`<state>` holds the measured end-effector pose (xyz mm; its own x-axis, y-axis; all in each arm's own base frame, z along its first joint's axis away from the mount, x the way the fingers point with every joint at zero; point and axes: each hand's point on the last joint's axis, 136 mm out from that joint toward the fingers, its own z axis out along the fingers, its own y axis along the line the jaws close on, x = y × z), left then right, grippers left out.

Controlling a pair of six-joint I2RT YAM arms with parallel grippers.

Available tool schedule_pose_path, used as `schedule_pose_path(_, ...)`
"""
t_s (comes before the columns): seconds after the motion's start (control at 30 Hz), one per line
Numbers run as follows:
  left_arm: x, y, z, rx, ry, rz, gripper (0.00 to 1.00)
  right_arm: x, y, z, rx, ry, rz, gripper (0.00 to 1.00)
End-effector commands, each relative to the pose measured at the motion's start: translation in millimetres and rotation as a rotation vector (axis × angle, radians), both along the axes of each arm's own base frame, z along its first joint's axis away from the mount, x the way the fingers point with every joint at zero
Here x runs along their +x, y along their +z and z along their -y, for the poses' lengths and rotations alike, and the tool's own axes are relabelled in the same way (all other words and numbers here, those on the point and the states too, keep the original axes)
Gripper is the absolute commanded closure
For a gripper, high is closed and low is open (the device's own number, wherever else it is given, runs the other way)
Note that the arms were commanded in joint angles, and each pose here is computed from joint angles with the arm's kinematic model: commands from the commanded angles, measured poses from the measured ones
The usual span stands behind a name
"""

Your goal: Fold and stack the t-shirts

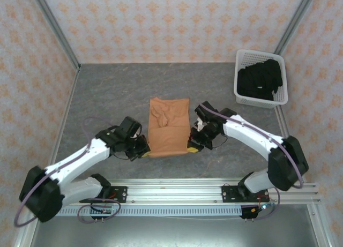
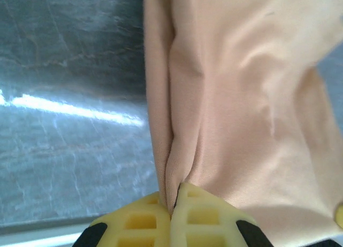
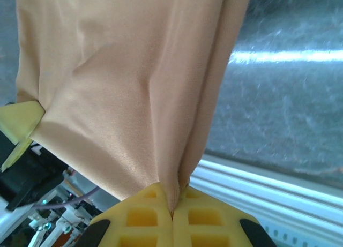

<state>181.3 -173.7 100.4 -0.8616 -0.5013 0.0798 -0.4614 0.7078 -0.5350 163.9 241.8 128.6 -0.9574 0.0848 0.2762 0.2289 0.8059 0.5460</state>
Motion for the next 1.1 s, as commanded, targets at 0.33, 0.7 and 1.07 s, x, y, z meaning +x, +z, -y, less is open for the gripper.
schedule_pose_path(0.33,35.2,79.1,-14.6,-0.056,0.267,0.085,1.0,28.4,84.9,3.2,0.049,-0.247,0.051,1.0)
schedule_pose_path(0.7,159.3,66.7,-15.7,-0.047,0.378,0.017,0.98,156.6,55.2,5.2,-0.003,-0.466,-0.01,1.0)
schedule_pose_path(1.07,277.9,-16.4,-37.9,0.062,0.41,-0.096,0.47,299.7,-25.1,6.0,-0.092,-0.483,0.015,0.61)
